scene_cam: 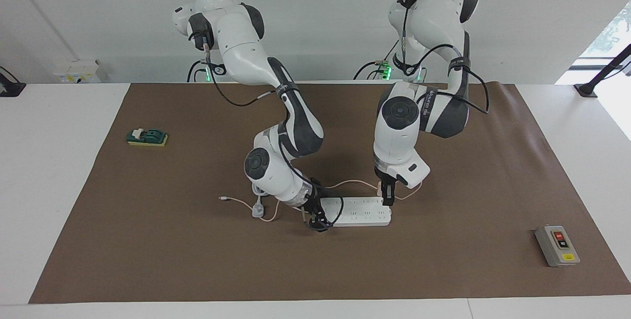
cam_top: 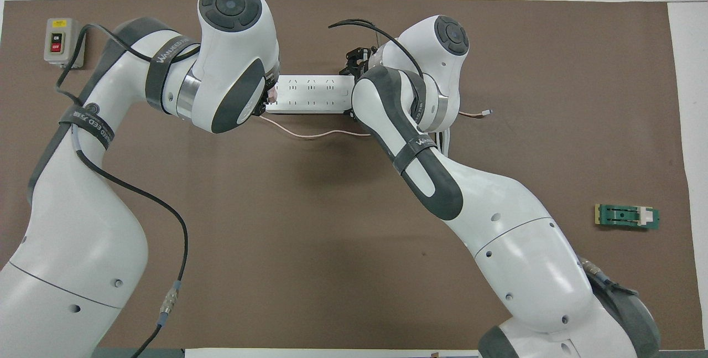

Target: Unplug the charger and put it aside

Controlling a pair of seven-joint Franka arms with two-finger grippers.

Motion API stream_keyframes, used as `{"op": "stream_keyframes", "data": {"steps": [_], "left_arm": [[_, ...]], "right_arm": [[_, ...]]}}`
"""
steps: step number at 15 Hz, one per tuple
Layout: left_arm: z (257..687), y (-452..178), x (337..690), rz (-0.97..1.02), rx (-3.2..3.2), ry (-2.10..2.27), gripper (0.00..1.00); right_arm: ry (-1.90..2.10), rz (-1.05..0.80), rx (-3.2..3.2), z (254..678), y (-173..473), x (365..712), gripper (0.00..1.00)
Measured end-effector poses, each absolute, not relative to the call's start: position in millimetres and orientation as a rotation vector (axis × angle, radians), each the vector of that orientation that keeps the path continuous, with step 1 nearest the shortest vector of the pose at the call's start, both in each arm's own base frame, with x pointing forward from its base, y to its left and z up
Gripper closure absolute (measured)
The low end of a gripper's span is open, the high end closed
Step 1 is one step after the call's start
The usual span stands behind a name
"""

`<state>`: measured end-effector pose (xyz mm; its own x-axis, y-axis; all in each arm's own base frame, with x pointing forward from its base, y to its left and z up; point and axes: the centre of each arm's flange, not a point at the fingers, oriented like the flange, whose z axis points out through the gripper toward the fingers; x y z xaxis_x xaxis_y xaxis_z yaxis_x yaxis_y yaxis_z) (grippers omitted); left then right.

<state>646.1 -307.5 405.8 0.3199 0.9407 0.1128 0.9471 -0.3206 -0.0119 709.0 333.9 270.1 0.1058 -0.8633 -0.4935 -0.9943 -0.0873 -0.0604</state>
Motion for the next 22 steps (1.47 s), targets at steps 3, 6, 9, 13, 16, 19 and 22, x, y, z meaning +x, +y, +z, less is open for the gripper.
{"op": "stream_keyframes", "data": {"steps": [3,6,9,13,16,19,22], "left_arm": [[424.0,-310.9,634.0,-0.1,-2.649,-1.47,0.65],[427.8,-314.1,624.0,-0.07,-2.778,-1.151,0.65],[432.6,-306.2,611.0,-0.04,-2.858,-0.851,0.65],[439.8,-282.2,594.0,-0.004,-2.89,-0.599,0.65],[449.6,-243.3,574.5,0.0,-2.904,-0.469,0.65],[438.6,-199.8,536.5,-0.027,-2.925,-0.334,0.65],[409.4,-177.7,501.6,-0.029,-2.937,-0.209,0.65]], "right_arm": [[1.788,0.459,-2.037,271.8,334.7,709.0,0.0],[1.731,0.402,-2.114,289.5,329.4,710.5,0.0],[1.692,0.328,-2.11,332.1,302.4,719.3,0.0],[1.623,0.255,-2.181,366.4,289.1,714.1,0.0],[1.559,0.147,-2.316,408.0,261.8,710.5,0.0],[1.31,0.131,-2.567,438.0,213.4,699.6,0.0],[1.049,0.138,-2.693,459.9,145.0,688.6,0.0]]}}
